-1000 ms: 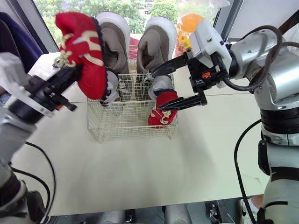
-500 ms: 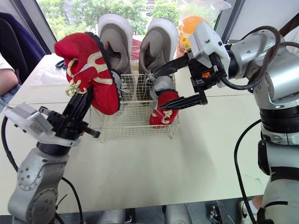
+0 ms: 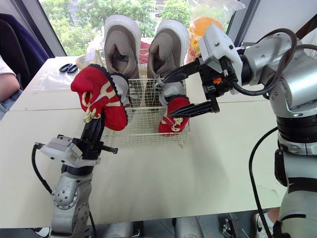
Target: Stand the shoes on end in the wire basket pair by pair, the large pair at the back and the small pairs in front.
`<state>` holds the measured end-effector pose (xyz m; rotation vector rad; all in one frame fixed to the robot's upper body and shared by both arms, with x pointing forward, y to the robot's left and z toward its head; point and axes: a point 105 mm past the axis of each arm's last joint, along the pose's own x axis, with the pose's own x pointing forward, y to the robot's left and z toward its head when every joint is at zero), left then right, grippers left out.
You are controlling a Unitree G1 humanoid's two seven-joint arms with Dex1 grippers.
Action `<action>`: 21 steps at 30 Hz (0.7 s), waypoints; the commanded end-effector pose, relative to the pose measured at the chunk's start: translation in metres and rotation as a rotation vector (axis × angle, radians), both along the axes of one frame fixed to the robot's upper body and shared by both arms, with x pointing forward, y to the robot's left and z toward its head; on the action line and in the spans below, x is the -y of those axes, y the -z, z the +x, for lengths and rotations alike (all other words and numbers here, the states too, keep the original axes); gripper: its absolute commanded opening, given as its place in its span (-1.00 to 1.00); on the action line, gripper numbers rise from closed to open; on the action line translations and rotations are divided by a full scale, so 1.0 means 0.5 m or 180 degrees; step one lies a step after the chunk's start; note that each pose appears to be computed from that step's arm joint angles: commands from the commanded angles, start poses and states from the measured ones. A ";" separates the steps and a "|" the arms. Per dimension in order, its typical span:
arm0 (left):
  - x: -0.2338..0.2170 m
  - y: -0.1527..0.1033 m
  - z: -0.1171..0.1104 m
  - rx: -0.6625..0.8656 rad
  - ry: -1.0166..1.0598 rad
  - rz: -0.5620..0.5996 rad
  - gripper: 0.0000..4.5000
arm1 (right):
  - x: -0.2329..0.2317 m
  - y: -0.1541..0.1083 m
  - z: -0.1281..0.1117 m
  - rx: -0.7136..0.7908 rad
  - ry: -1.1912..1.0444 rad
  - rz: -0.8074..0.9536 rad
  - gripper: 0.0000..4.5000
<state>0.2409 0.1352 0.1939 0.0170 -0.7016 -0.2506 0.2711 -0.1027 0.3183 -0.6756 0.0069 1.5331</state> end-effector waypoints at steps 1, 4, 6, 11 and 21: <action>0.003 0.007 -0.003 0.0049 0.0024 0.0007 -0.95 | 0.008 -0.018 -0.012 0.0117 0.0021 0.0014 1.00; 0.003 0.027 -0.001 -0.0074 0.0001 0.0039 -0.95 | 0.010 -0.018 -0.015 0.0110 0.0037 0.0002 1.00; 0.006 0.036 -0.007 -0.0080 0.0023 0.0096 -0.95 | 0.012 -0.018 -0.016 0.0106 0.0052 -0.0004 1.00; 0.008 0.078 -0.020 -0.0243 0.0093 0.0262 -0.95 | 0.016 -0.016 -0.018 0.0081 0.0085 -0.0008 1.00; -0.005 0.117 -0.064 -0.0843 0.0416 0.0439 0.13 | 0.015 -0.009 -0.016 0.0069 0.0088 0.0017 1.00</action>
